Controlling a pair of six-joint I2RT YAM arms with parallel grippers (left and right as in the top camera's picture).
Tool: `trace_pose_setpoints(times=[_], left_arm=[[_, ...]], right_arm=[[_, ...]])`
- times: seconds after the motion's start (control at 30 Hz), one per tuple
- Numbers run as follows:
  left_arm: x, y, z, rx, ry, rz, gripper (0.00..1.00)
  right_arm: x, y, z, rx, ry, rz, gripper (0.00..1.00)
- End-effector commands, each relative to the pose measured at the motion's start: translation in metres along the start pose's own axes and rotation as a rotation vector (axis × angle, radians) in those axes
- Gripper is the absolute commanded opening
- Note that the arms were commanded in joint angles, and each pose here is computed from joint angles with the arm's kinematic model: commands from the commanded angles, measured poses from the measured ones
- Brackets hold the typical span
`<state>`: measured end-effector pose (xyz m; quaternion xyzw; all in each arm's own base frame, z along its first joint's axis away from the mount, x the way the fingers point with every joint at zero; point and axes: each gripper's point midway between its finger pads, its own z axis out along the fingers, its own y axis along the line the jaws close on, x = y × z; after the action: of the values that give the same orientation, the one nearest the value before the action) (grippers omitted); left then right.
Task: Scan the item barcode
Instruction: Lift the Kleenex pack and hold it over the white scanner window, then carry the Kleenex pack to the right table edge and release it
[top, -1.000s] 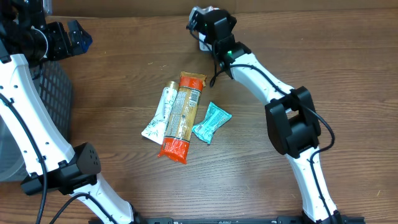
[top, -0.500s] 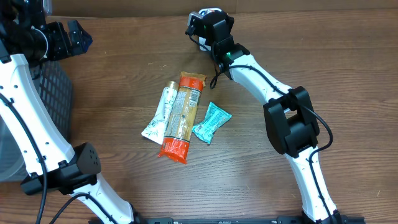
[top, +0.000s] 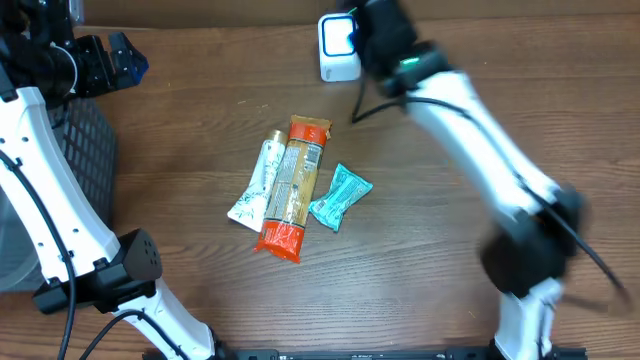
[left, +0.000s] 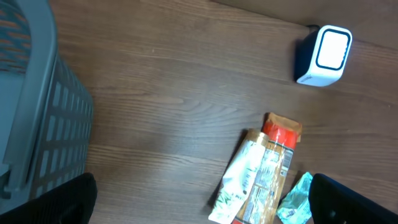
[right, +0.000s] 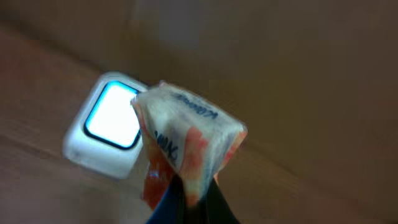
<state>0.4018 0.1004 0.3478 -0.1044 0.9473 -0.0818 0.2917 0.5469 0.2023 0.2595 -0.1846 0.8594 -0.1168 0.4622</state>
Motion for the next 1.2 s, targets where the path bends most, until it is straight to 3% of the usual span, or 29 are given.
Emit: trace_pose_setpoints(times=[0.0,0.07,0.27,0.53,0.77,0.83,0.93,0.97,1.03,1.17], left_arm=[[0.000,-0.004,0.001,0.012,0.003,0.024,0.99],[0.000,-0.004,0.001,0.012,0.003,0.024,1.00],[0.000,-0.004,0.001,0.012,0.003,0.024,1.00],[0.000,-0.004,0.001,0.012,0.003,0.025,1.00],[0.000,-0.004,0.001,0.012,0.003,0.024,1.00],[0.000,-0.004,0.001,0.012,0.003,0.025,0.99],[0.000,-0.004,0.001,0.012,0.003,0.024,1.00],[0.000,-0.004,0.001,0.012,0.003,0.024,1.00],[0.000,-0.004,0.001,0.012,0.003,0.025,0.99],[0.000,-0.004,0.001,0.012,0.003,0.024,1.00]], right_arm=[[-0.016,-0.089,-0.097,-0.019,-0.035,0.734,0.04],[0.013,-0.123,-0.110,0.027,0.045,0.896,0.04],[0.113,-0.181,-0.100,0.134,0.339,1.130,0.04],[0.229,-0.180,-0.044,0.016,0.561,1.353,0.03],[0.334,-0.173,-0.018,0.093,0.634,1.482,0.04],[0.353,-0.170,-0.018,0.109,0.653,1.491,0.15],[0.369,-0.164,-0.023,0.104,0.692,1.473,0.64],[0.369,-0.162,-0.024,0.076,0.700,1.432,0.74],[0.366,-0.160,-0.028,0.045,0.708,1.393,0.86],[0.346,-0.169,-0.043,0.019,0.725,1.331,0.91]])
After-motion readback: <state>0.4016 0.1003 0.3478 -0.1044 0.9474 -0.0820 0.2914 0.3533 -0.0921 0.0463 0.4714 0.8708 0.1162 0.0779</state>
